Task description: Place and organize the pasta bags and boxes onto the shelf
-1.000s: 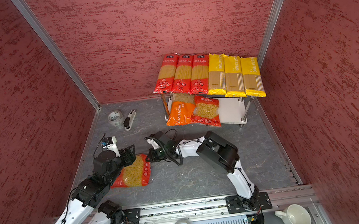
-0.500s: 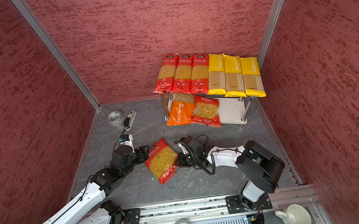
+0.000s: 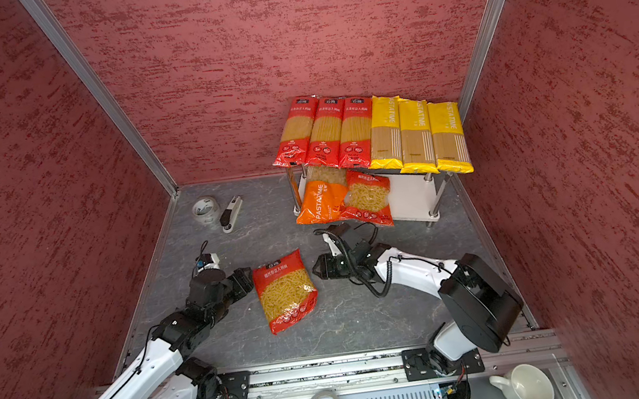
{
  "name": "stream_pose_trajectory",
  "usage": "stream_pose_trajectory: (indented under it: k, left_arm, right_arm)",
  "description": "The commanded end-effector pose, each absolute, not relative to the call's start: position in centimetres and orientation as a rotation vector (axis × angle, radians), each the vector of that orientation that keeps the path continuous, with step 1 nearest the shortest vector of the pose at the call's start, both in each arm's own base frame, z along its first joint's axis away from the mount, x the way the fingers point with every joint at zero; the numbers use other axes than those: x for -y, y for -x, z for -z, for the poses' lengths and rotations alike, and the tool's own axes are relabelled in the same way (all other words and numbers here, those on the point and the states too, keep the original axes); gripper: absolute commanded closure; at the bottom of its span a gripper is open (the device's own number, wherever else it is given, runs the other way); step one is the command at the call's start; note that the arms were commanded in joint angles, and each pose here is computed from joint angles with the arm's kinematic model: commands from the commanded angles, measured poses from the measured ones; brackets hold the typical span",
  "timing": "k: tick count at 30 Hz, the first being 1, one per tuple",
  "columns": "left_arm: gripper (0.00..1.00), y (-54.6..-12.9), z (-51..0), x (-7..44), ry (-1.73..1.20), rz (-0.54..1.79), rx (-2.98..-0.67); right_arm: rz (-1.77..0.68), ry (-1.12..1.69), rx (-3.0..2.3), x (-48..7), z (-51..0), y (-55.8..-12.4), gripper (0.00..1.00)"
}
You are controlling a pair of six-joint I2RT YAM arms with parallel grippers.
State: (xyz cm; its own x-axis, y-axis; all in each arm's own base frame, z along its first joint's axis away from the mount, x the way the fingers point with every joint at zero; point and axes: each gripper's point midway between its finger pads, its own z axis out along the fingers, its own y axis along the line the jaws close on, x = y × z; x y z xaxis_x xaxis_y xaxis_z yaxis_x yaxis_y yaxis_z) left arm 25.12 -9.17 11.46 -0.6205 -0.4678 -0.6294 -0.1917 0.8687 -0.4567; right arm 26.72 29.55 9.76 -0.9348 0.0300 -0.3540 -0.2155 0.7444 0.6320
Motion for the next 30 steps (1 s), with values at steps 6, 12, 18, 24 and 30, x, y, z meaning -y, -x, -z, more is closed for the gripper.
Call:
stream_pose_trajectory:
  k: [6,12,18,24,30]
  left_arm:
    - [0.25,-24.7,-7.4,13.4,0.507,0.701,-2.313]
    - [0.31,-25.2,-6.5,16.6,0.433,0.786,-2.333]
    - [0.46,-25.9,-7.2,20.1,0.312,0.867,-2.331]
    - [0.46,-26.3,-7.9,18.3,0.323,0.785,-2.319]
    - [0.36,-25.8,-7.4,16.6,0.345,0.735,-2.36]
  right_arm:
    - [-1.108,0.129,-2.578,-34.2,-8.5,-29.3,0.41]
    - [-1.208,0.236,-2.612,-38.9,-7.6,-27.0,0.45]
    - [-1.326,0.295,-2.58,-41.1,-9.1,-25.6,0.55]
    - [-1.258,0.284,-2.61,-39.7,-7.9,-25.5,0.55]
    - [-1.211,0.256,-2.607,-38.4,-7.8,-26.2,0.45]
